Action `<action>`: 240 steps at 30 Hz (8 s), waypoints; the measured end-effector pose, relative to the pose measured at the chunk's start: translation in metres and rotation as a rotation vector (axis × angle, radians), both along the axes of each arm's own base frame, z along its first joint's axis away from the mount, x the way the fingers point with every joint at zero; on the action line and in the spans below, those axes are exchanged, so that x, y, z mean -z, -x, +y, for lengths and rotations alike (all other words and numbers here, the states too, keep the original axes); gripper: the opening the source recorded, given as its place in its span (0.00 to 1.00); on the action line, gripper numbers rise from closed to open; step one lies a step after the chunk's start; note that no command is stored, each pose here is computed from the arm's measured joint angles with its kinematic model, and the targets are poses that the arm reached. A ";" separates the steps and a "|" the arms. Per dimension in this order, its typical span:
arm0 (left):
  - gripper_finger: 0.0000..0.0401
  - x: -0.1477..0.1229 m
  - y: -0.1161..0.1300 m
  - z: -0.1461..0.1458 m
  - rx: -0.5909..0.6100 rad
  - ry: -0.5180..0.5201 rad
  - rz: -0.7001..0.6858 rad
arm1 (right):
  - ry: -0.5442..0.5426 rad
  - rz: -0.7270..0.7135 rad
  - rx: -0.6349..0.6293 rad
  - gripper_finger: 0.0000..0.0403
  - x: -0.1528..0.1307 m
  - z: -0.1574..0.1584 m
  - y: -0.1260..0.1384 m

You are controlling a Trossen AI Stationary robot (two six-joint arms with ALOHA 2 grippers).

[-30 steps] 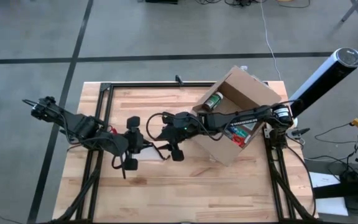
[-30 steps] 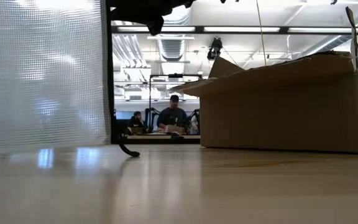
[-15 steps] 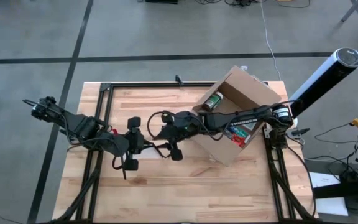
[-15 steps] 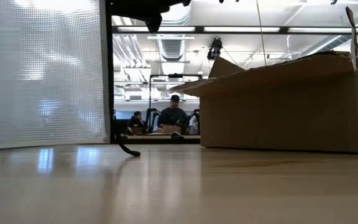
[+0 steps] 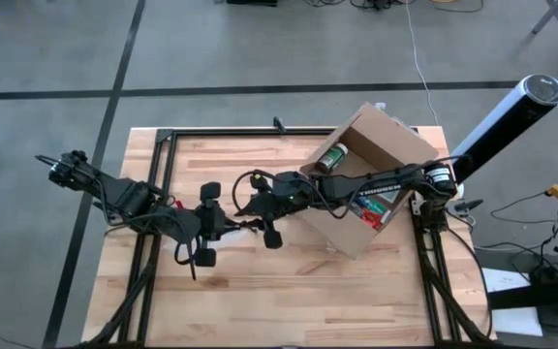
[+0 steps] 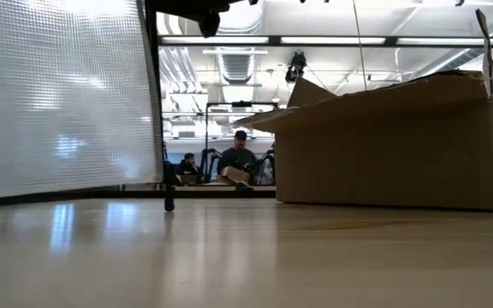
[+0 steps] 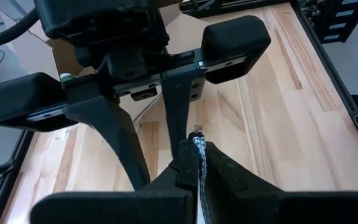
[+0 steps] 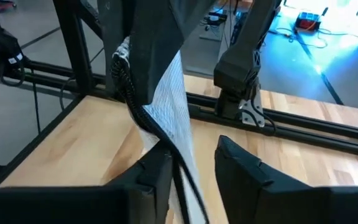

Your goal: Unpack boxes

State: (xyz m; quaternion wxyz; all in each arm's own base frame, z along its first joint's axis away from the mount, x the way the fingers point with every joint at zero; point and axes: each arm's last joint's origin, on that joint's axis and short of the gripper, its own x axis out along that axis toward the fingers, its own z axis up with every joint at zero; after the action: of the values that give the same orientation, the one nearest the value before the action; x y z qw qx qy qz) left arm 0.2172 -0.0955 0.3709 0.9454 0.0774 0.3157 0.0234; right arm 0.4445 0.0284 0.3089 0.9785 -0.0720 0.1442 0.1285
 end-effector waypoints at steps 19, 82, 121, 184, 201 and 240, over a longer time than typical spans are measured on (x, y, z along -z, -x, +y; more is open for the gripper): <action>0.00 0.002 0.001 0.000 0.018 0.004 0.029 | 0.035 0.027 -0.012 0.00 0.013 0.001 -0.006; 0.03 0.002 0.002 0.003 -0.057 0.081 0.023 | 0.174 0.003 0.347 0.00 0.023 -0.027 -0.015; 0.08 -0.036 0.038 0.068 -0.415 -0.199 -0.192 | 0.079 0.144 0.357 0.00 -0.008 -0.103 0.008; 0.35 0.001 -0.040 0.084 -0.411 0.155 0.068 | -0.080 0.381 0.256 0.00 -0.069 -0.061 0.028; 0.00 0.002 -0.040 0.093 -0.466 0.149 0.073 | -0.079 0.355 0.256 0.00 -0.075 -0.062 0.028; 0.00 -0.022 0.004 0.099 -0.599 0.161 -0.047 | -0.173 0.322 0.426 0.45 -0.164 -0.097 0.122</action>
State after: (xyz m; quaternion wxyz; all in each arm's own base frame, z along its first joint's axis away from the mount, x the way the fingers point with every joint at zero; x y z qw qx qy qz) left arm 0.2136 0.0032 0.3931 0.9066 -0.0946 0.3034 0.2777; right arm 0.3225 -0.0687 0.4728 0.9505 0.0653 0.2982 -0.0584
